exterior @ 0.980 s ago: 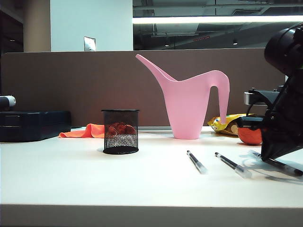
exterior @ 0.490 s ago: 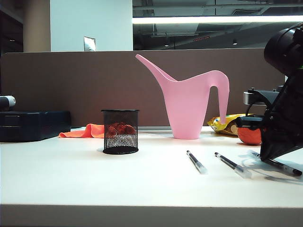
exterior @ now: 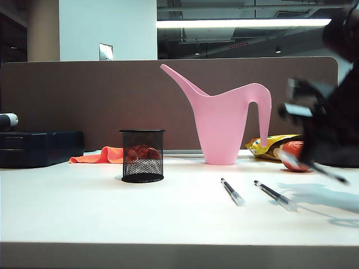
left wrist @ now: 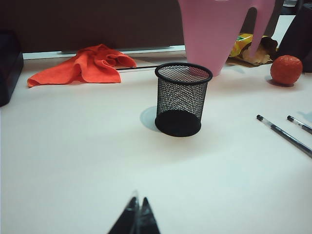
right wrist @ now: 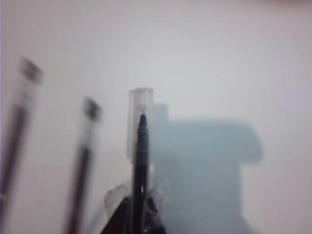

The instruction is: Pick up a few water-based pens and put them in the pen basket.

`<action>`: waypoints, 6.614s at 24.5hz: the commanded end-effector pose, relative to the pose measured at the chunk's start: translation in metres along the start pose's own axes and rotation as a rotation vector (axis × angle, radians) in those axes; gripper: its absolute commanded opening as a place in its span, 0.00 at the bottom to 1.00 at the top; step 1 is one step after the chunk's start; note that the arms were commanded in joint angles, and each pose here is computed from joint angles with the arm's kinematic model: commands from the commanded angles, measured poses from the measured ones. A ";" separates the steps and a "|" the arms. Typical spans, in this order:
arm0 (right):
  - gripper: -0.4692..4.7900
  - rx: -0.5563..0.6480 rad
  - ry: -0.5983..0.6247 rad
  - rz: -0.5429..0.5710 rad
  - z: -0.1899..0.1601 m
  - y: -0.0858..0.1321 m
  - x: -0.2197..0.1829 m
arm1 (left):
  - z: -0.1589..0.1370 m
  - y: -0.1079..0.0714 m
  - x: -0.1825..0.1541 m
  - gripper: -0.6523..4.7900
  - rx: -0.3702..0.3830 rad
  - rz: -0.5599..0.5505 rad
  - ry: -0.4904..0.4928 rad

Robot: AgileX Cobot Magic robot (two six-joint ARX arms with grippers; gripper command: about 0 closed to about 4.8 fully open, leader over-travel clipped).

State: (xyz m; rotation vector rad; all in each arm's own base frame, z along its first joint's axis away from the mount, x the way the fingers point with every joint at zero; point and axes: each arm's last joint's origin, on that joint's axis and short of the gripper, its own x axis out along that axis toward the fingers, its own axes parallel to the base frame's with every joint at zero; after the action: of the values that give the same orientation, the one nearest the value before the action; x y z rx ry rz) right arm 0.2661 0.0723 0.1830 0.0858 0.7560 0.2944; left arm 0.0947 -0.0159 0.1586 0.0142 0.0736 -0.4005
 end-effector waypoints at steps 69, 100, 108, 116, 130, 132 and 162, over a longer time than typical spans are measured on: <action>0.28 -0.202 -0.614 0.650 0.125 0.156 0.140 | 0.002 0.000 0.000 0.11 0.001 -0.002 -0.011; 0.08 0.106 0.147 0.145 0.091 0.045 0.020 | 0.002 0.001 0.000 0.11 0.005 0.049 -0.010; 0.32 0.151 0.259 -0.015 0.035 0.029 0.034 | 0.002 0.001 0.000 0.11 0.005 0.048 -0.010; 0.32 0.146 0.245 -0.002 0.036 0.032 0.035 | 0.001 0.001 0.000 0.11 0.005 0.048 -0.009; 0.33 0.117 0.237 -0.012 0.034 0.041 0.037 | 0.001 0.001 0.000 0.11 0.004 0.048 -0.009; 0.33 0.105 0.234 -0.014 0.032 0.046 0.042 | 0.002 0.001 0.000 0.11 0.005 0.048 -0.010; 0.08 0.078 0.293 -0.035 0.027 0.047 0.065 | 0.002 0.001 0.000 0.11 0.004 0.048 -0.009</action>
State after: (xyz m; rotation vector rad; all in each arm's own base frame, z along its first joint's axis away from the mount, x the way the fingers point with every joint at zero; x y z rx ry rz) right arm 0.3210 0.1374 0.1657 0.1149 1.0418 0.2329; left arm 0.0952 -0.0146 0.1583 0.0166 0.0772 -0.3537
